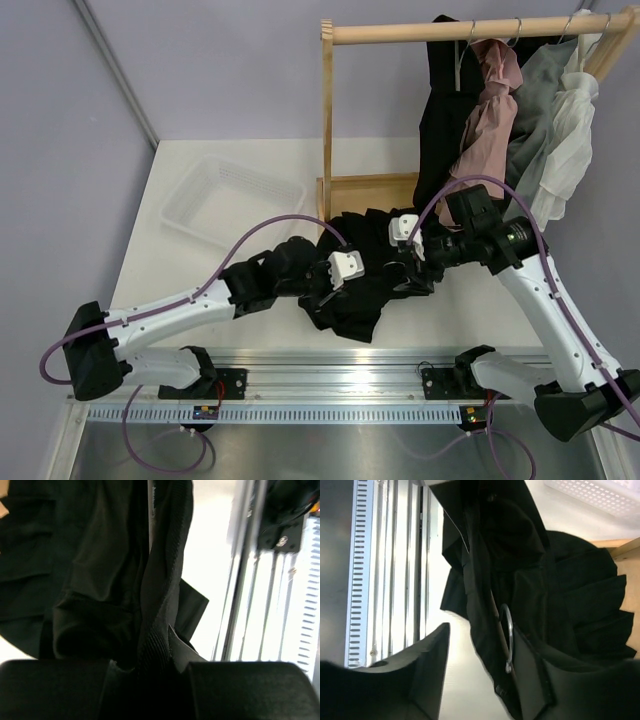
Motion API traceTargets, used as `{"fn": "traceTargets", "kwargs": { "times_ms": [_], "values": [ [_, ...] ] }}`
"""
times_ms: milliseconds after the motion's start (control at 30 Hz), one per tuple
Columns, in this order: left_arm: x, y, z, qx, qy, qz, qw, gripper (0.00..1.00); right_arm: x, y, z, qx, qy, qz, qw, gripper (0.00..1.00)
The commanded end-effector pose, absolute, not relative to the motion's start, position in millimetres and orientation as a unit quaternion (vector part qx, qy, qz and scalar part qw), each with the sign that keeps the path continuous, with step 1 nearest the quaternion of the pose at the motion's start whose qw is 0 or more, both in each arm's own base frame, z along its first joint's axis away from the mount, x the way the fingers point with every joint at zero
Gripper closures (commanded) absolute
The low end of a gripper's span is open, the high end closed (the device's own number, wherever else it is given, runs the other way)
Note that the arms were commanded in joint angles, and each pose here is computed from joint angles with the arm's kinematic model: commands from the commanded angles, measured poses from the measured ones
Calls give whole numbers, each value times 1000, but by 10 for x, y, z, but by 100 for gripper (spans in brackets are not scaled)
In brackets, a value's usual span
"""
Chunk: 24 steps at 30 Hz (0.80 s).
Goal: Remove the skirt from the hanger
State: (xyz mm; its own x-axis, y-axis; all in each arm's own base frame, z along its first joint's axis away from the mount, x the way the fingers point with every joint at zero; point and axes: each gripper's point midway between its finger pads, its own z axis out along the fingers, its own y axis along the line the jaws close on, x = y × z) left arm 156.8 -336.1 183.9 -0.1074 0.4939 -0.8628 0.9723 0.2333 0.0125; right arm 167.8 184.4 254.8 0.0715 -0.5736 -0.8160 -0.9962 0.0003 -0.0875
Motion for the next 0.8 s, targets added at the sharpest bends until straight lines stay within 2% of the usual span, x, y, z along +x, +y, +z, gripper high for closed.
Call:
{"fn": "traceTargets", "kwargs": {
  "times_ms": [0,33,100,300,367,467,767],
  "values": [
    [1679,-3221,1968,514,685,-281,432,100,1660,1907,2706,-625,608,308,381,29],
    [1672,-3200,1944,508,691,-281,430,100,1654,1900,2739,-619,611,307,386,13],
    [1643,-3137,1857,502,701,-279,423,100,1695,1872,2801,-619,611,289,400,1],
    [1525,-2946,1878,464,708,-300,439,100,1781,1663,2554,-648,614,239,382,1],
    [1478,-2901,1895,462,706,-307,441,100,1675,1640,2379,-675,591,246,367,1],
    [1400,-2820,1914,467,696,-314,445,100,1734,1664,2257,-704,553,231,381,0],
    [1326,-2754,2037,479,682,-319,452,100,2072,1892,2317,-727,498,237,410,0]
  ]
}}
